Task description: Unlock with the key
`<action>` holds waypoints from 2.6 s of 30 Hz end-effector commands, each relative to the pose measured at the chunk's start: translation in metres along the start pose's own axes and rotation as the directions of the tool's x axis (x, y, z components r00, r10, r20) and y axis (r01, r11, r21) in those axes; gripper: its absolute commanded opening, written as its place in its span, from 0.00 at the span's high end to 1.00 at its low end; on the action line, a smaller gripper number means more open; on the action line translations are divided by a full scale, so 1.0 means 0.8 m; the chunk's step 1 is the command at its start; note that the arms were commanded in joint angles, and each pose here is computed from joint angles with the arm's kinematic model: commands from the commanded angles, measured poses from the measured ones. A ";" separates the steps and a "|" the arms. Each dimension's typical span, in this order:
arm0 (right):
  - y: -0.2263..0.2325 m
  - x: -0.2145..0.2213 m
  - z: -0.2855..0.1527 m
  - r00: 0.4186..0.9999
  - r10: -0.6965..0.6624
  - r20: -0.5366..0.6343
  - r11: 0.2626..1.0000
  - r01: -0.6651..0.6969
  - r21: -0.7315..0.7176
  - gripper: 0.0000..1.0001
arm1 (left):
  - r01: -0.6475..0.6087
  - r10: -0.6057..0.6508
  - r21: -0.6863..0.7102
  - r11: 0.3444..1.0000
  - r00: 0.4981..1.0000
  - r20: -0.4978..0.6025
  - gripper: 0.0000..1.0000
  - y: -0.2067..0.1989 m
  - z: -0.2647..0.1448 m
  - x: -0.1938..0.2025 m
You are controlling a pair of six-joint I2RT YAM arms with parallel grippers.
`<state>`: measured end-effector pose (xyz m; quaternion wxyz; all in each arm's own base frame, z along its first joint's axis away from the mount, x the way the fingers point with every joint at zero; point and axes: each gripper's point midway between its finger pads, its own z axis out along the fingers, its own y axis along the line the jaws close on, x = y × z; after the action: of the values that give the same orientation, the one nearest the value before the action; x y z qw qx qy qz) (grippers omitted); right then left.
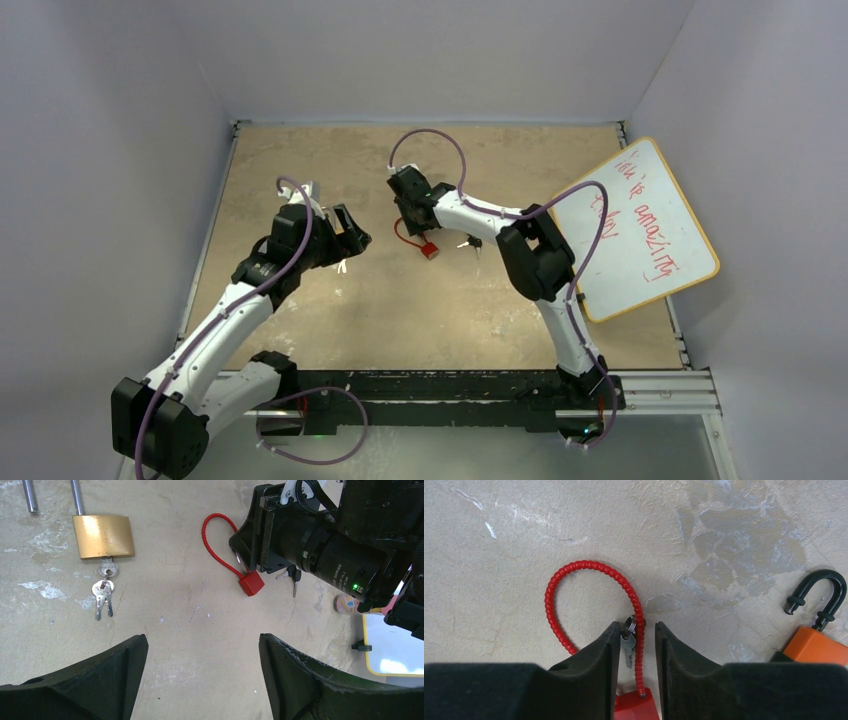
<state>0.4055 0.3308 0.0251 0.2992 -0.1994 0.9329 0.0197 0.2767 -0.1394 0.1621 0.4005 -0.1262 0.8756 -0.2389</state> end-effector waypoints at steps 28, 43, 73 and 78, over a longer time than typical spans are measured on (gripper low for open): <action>0.009 -0.052 -0.056 0.995 0.016 0.099 0.999 -0.013 -0.030 1.00 | 0.033 -0.033 0.020 0.999 0.999 -0.006 0.16 0.002 0.013 0.008; 0.025 -0.020 -0.040 0.998 0.068 0.008 0.994 -0.067 -0.086 0.81 | 0.052 -0.052 0.021 0.998 0.998 -0.019 0.16 0.006 0.011 0.018; 0.003 -0.007 0.017 0.996 0.091 -0.014 0.992 -0.090 0.093 0.70 | 0.063 -0.063 0.021 0.998 0.998 -0.025 0.16 0.009 0.010 0.024; 0.003 -0.012 0.023 0.995 0.103 0.003 0.990 -0.103 0.100 0.67 | 0.068 -0.067 0.022 0.997 0.997 -0.027 0.16 0.010 0.009 0.026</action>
<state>0.4189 0.3444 0.0246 0.3086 -0.1489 0.9394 0.0105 0.2678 -0.1432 0.1362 0.3739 -0.1410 0.8815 -0.2514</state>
